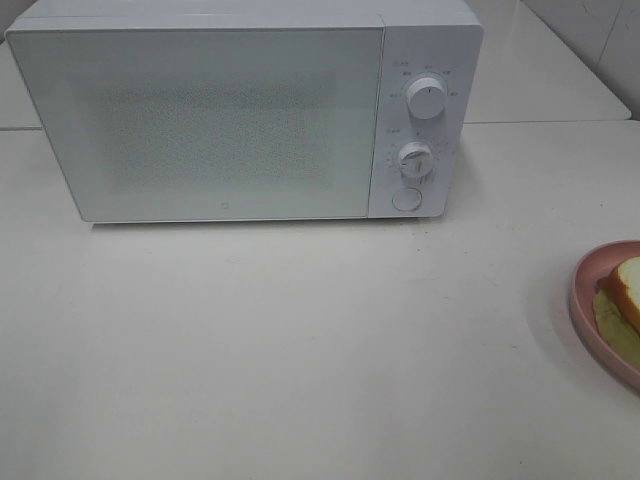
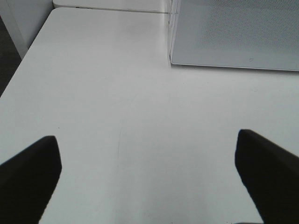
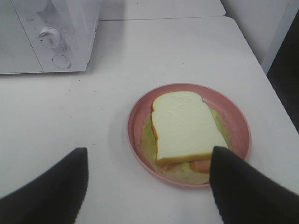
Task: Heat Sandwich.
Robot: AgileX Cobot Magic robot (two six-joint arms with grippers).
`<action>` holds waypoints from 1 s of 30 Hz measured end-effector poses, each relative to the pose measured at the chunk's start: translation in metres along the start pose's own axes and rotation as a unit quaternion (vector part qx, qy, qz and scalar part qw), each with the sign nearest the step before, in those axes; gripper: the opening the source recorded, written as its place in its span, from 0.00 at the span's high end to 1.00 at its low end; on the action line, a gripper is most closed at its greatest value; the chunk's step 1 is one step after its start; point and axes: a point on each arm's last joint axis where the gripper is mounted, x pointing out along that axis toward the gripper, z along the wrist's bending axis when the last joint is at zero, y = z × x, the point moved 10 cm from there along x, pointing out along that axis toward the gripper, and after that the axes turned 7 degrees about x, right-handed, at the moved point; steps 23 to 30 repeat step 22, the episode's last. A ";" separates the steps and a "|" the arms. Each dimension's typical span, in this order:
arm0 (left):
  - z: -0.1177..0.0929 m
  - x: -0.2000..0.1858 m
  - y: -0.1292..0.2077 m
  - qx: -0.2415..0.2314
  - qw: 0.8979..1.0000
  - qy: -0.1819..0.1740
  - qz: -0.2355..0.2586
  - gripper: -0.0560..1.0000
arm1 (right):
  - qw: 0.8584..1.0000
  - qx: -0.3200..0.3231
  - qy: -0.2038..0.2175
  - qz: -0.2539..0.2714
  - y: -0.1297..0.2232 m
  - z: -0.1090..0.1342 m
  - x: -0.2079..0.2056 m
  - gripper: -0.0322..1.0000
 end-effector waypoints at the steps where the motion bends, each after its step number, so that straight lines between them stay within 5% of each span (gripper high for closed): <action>1: 0.000 0.000 0.000 0.000 1.000 0.000 0.000 0.04 | 1.000 0.000 0.000 0.000 0.000 0.000 0.000 0.28; 30: 0.000 0.000 0.000 0.000 1.000 0.000 0.000 0.04 | 1.000 0.000 0.000 0.000 0.000 0.000 0.000 0.30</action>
